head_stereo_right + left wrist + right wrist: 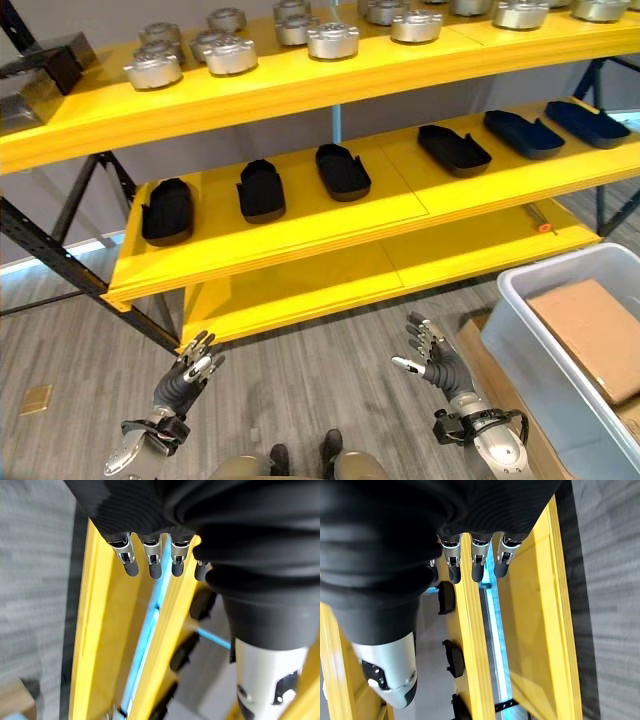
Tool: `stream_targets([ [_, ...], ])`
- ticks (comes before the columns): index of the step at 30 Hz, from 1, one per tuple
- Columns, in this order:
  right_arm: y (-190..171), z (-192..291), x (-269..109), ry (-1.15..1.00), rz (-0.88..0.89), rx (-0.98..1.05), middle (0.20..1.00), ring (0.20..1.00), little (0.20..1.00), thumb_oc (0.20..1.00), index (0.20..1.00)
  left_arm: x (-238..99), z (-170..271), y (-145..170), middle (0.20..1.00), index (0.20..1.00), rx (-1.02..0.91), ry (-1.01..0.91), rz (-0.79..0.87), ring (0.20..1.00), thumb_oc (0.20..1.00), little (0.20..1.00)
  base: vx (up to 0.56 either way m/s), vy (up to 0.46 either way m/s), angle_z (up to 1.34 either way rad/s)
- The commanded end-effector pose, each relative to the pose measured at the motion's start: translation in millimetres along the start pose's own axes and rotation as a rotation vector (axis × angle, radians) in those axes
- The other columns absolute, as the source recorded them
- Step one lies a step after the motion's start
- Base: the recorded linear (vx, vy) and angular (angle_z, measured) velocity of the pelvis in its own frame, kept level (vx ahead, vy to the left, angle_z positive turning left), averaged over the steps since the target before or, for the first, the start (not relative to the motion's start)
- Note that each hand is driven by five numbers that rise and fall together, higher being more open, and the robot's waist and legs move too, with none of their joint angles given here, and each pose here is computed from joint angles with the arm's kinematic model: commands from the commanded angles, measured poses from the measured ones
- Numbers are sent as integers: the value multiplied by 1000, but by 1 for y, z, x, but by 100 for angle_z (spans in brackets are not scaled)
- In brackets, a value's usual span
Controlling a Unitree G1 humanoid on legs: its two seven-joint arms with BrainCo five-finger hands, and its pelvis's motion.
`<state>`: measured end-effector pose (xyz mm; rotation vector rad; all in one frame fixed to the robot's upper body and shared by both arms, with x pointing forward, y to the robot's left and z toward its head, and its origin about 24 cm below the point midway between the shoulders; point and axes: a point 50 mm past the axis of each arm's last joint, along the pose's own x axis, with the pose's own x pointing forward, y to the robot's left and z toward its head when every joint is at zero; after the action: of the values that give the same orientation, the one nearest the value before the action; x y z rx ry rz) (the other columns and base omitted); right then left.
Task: Move parts from the plastic box to the shelf.
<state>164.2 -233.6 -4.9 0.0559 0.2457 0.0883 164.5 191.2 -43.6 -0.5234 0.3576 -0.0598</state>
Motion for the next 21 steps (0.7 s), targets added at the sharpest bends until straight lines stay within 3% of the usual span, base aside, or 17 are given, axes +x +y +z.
stream_targets([
  [1,2,25,12,-116,44,-44,1000,1000,1000,1000,1000,-5,22,-4,1000,1000,48,-102,-43,1000,1000,1000,42,147,-3],
  [21,24,12,22,-65,111,15,1000,1000,1000,1000,1000,2,29,0,1000,1000,135,-136,21,1000,1000,1000,18,71,-4],
])
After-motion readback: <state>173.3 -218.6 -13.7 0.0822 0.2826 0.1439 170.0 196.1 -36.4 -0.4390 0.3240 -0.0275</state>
